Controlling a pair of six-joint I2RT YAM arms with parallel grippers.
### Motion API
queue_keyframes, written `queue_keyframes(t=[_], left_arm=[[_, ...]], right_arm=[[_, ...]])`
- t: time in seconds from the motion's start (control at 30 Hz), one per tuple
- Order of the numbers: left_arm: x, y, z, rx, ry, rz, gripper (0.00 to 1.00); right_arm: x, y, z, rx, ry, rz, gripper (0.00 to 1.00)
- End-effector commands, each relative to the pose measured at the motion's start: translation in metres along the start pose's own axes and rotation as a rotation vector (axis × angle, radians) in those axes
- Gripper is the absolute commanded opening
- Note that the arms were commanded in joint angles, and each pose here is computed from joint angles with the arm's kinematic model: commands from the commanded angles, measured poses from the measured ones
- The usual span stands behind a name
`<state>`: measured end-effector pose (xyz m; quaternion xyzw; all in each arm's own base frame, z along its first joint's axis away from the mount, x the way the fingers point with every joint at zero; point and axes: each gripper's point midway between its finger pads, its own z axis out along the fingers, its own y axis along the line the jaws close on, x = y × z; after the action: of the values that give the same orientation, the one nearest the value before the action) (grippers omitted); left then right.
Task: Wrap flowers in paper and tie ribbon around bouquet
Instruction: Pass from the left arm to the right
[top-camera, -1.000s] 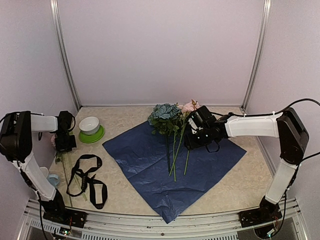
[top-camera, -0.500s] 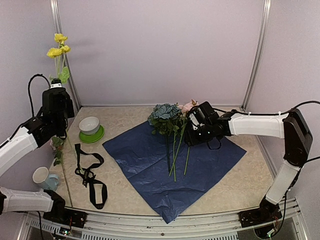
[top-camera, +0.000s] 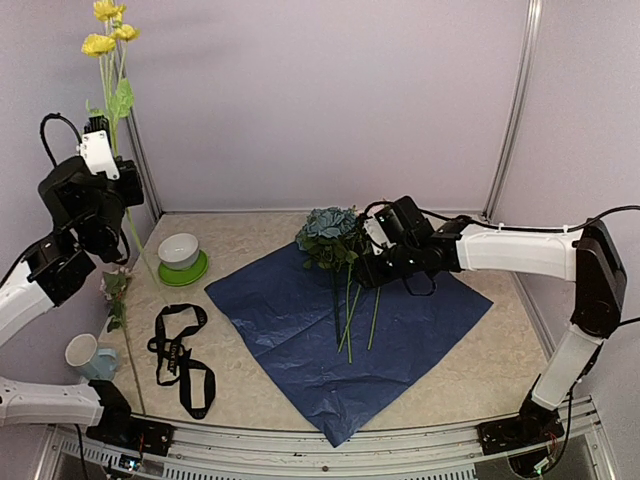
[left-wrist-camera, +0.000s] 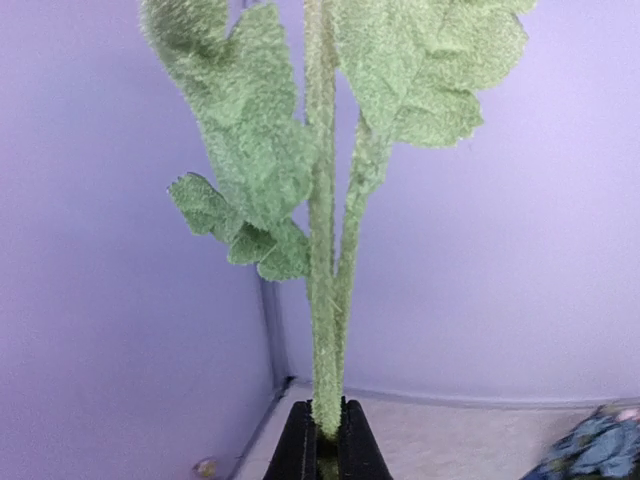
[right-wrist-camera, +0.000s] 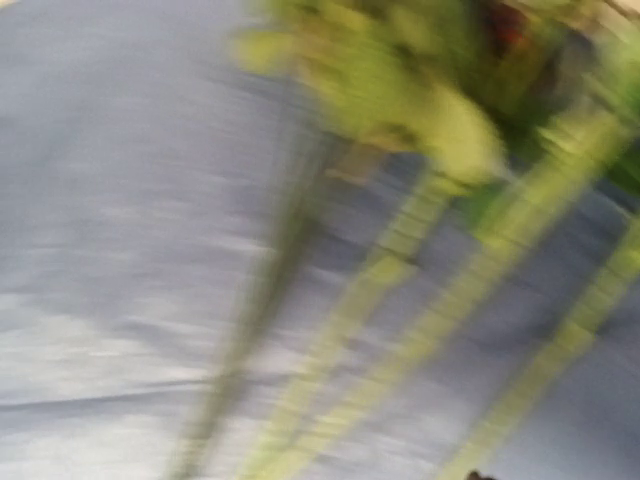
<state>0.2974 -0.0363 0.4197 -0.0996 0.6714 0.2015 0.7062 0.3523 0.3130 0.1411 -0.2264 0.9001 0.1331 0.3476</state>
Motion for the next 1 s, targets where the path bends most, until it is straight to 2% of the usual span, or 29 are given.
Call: queue_keyframes(t=[0.0,0.17,0.23,0.33,0.4,0.5,0.6,0.67,0.7,0.73,0.8,0.83,0.87,0.9,0.97], left_arm=[[-0.048,-0.079,-0.036,0.624,-0.051,-0.427,0.0],[-0.066,-0.154,-0.079,1.074,-0.027,-0.656,0.0],[-0.071,-0.169,-0.093,1.183,-0.036,-0.726,0.0],[-0.075,-0.187,-0.11,1.27,-0.036,-0.751,0.0],[-0.075,-0.197,-0.119,1.302,-0.032,-0.751,0.0],[-0.074,-0.204,-0.127,1.336,-0.018,-0.765,0.0],[-0.068,-0.209,-0.129,1.333,-0.006,-0.765,0.0],[-0.064,-0.21,-0.131,1.341,0.005,-0.783,0.0],[-0.062,-0.211,-0.131,1.346,0.009,-0.789,0.0],[-0.061,-0.213,-0.132,1.353,0.016,-0.791,0.0],[-0.059,-0.216,-0.132,1.353,0.027,-0.787,0.0],[-0.056,-0.217,-0.13,1.342,0.037,-0.782,0.0],[-0.054,-0.216,-0.127,1.321,0.043,-0.777,0.0],[-0.048,-0.217,-0.122,1.283,0.061,-0.763,0.05],[-0.031,-0.218,-0.102,1.153,0.116,-0.716,0.67]], right_arm=[[-0.057,0.083,-0.05,-0.32,-0.231,-0.16,0.61],[-0.083,0.192,-0.13,-0.805,-0.45,-0.375,0.62],[-0.092,0.211,-0.155,-0.924,-0.523,-0.387,0.69],[-0.107,0.223,-0.167,-1.007,-0.564,-0.348,0.87],[-0.115,0.228,-0.165,-1.026,-0.569,-0.32,0.93],[-0.119,0.228,-0.141,-0.982,-0.528,-0.261,0.92],[-0.118,0.236,-0.145,-1.053,-0.528,-0.254,0.88],[-0.119,0.239,-0.145,-1.077,-0.529,-0.249,0.79],[-0.121,0.238,-0.141,-1.064,-0.523,-0.24,0.71],[-0.121,0.238,-0.137,-1.044,-0.516,-0.231,0.59],[-0.123,0.231,-0.128,-0.996,-0.506,-0.197,0.14],[-0.124,0.227,-0.123,-0.963,-0.5,-0.167,0.0],[-0.125,0.219,-0.117,-0.929,-0.491,-0.134,0.0],[-0.123,0.21,-0.109,-0.898,-0.467,-0.094,0.0],[-0.119,0.187,-0.088,-0.827,-0.402,0.026,0.0]])
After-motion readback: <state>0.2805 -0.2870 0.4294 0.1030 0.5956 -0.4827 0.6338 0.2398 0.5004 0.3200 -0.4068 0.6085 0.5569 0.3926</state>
